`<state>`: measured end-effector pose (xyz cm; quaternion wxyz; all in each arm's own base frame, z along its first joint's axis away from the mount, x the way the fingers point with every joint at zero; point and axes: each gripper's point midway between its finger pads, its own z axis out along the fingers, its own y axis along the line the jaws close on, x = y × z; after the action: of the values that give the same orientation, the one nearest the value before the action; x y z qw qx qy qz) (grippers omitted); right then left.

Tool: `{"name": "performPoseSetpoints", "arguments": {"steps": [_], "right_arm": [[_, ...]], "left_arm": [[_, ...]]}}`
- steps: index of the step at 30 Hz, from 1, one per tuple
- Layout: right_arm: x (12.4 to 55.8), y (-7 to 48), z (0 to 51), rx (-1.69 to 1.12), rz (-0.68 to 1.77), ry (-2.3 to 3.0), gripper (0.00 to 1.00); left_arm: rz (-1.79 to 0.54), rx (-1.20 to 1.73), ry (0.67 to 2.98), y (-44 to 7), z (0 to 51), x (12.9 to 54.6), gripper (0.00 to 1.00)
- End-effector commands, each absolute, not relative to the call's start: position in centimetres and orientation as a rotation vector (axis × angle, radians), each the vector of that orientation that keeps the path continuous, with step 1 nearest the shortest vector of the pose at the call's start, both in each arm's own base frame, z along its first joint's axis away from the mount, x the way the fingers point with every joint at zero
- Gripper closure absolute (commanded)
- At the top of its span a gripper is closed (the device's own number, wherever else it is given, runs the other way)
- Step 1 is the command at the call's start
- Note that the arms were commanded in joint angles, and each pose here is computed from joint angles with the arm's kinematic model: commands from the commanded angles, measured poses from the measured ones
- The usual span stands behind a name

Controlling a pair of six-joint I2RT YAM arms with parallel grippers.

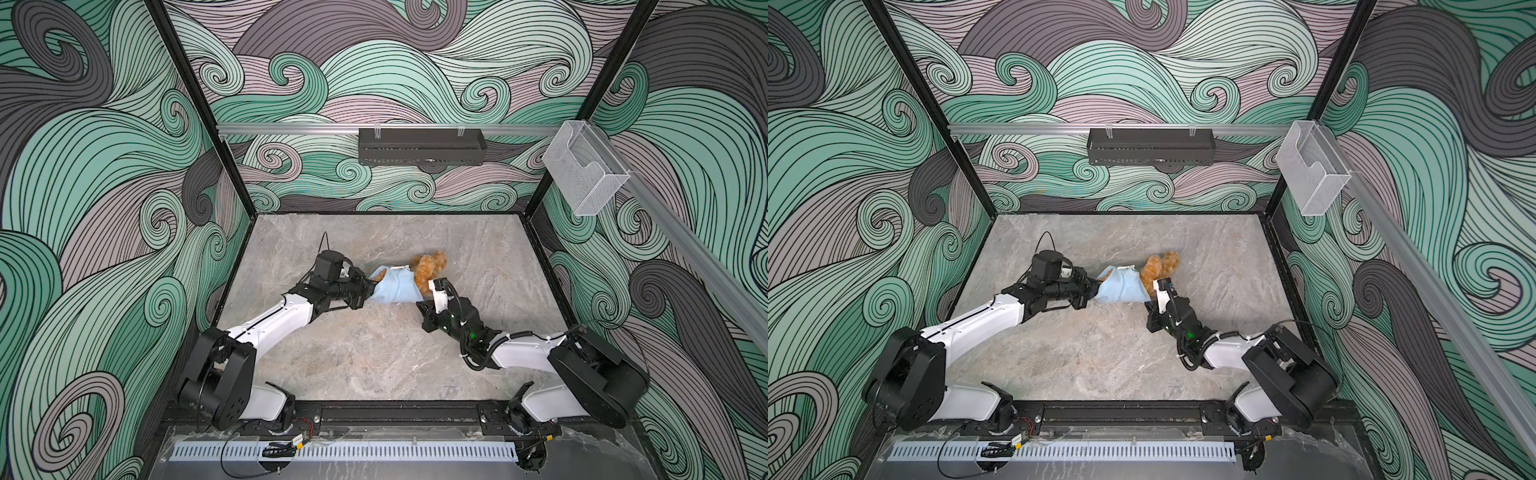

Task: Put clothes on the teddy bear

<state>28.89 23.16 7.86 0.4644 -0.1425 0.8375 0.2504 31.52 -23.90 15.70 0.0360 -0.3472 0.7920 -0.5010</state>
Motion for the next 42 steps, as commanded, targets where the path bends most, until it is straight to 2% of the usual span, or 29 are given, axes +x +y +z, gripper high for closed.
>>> {"name": "performPoseSetpoints", "arguments": {"steps": [1,8,11,13,15,18,26,29,33,37,42], "right_arm": [[28.6,19.9,5.5,-0.331,0.472,2.166,1.0],[29.6,15.3,4.1,-0.175,0.256,2.304,1.0],[30.0,14.1,3.8,-0.11,0.245,2.316,1.0],[30.3,15.5,4.6,-0.16,0.337,2.285,1.0],[30.0,18.9,6.2,-0.288,0.551,2.202,0.99],[29.2,22.6,7.7,-0.45,0.77,2.139,0.91],[27.1,22.0,7.8,-0.438,0.821,2.253,0.74],[26.1,20.5,9.1,-0.389,0.792,2.248,0.68],[25.9,18.6,13.4,-0.344,0.713,2.166,0.62],[26.6,19.4,17.2,-0.35,0.756,2.12,0.6],[28.0,22.5,17.1,-0.399,0.896,2.27,0.63]], "left_arm": [[-1.517,-0.967,2.405,-22.8,17.3,32.2,1.0],[-1.498,-0.863,2.468,-22.6,16.7,31.4,1.0],[-1.47,-0.747,2.51,-22.7,16.3,30.9,1.0],[-1.482,-0.651,2.518,-23.2,15.9,30.9,1.0],[-1.513,-0.549,2.498,-24.2,15.9,31.0,1.0],[-1.513,-0.409,2.481,-26.1,15.0,31.5,1.0],[-1.417,-0.217,2.402,-27.0,13.1,33.0,1.0],[-1.351,-0.108,2.416,-26.7,12.7,32.6,1.0],[-1.233,0.114,2.419,-26.2,12.4,31.6,1.0],[-1.166,0.297,2.359,-26.0,12.7,31.1,1.0],[-1.065,0.394,2.309,-25.4,13.1,31.4,1.0]]}}
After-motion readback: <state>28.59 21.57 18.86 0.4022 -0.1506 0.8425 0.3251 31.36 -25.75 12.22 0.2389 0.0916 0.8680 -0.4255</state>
